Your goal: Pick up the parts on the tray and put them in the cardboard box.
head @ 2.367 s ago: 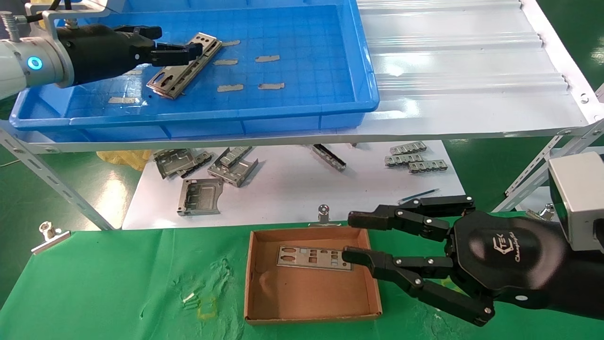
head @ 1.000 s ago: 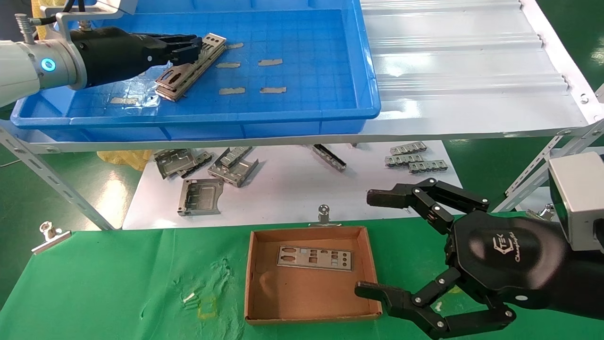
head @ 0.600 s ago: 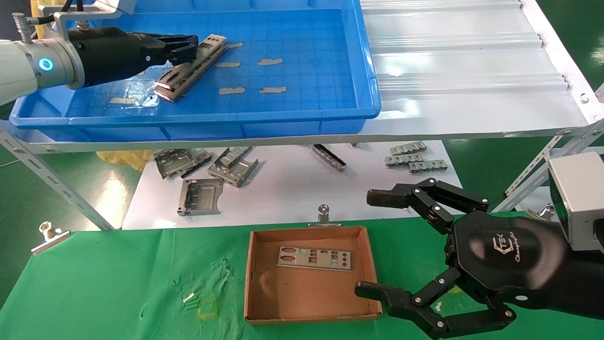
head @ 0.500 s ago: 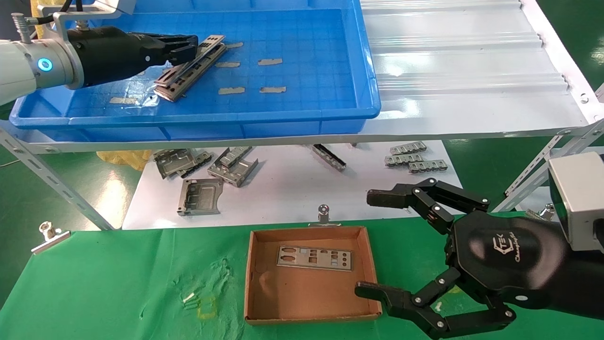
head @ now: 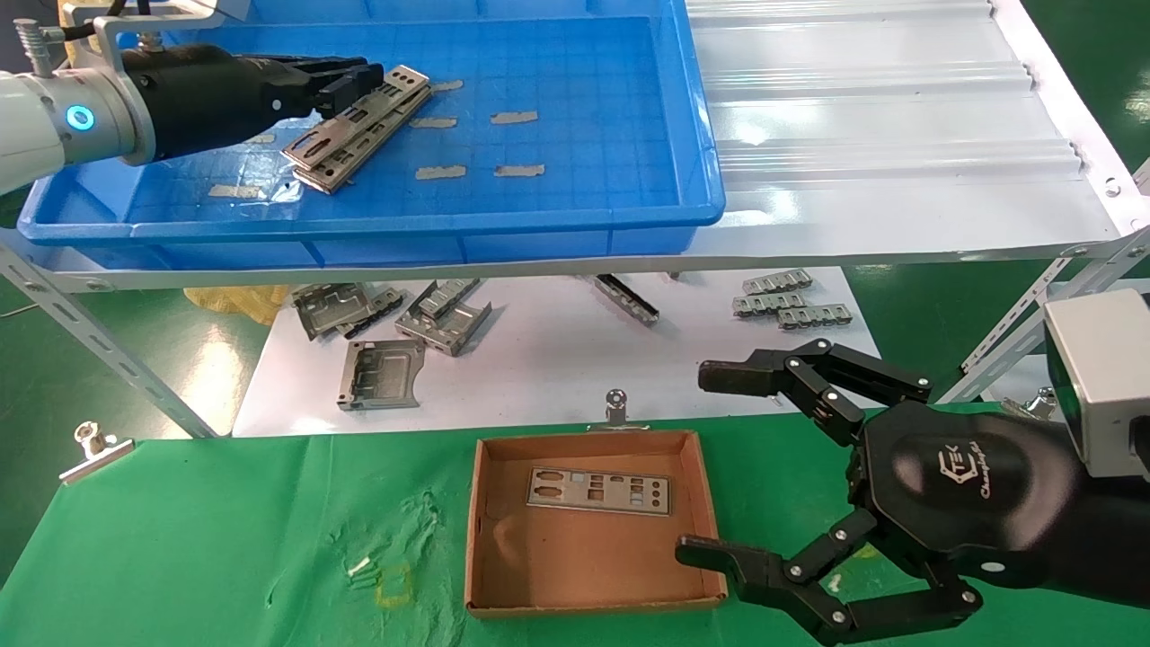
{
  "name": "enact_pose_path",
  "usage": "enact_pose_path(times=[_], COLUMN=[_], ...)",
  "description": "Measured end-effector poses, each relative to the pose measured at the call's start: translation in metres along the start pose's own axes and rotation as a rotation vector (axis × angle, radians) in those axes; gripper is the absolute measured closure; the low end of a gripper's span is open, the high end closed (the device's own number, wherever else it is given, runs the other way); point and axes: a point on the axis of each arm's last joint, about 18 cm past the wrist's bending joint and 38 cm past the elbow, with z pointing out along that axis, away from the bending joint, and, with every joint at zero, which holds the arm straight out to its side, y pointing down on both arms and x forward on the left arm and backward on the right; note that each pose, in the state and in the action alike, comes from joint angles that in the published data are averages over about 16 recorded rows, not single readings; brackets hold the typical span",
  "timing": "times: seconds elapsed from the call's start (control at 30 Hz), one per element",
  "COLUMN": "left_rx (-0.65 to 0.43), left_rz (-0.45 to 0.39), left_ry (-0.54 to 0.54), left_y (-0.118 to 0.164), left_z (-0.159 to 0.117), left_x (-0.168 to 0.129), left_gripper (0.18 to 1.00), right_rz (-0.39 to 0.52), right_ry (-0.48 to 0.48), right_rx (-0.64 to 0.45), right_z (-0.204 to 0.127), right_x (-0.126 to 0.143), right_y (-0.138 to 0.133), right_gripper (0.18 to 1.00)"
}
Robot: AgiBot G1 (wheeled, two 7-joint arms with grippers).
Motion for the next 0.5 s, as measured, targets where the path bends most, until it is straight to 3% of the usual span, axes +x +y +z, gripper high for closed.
enact_pose_path(times=[0.33,0.5], left_rx=[0.004,0.001], left_rz=[0.015,0.031], left_ry=[0.012,0.023], left_y=[-0.0025,-0.0031], left_z=[-0.0028,-0.0043], left_x=[0.0002,0.001], left_gripper=[0.796,0.681], right_rz=[0.0,0.0], right_ry=[0.0,0.0], right_rx=[0.0,0.0], right_z=[0.0,0.0], right_x=[0.0,0.0], right_y=[0.0,0.0], right_gripper=[0.178,0.178])
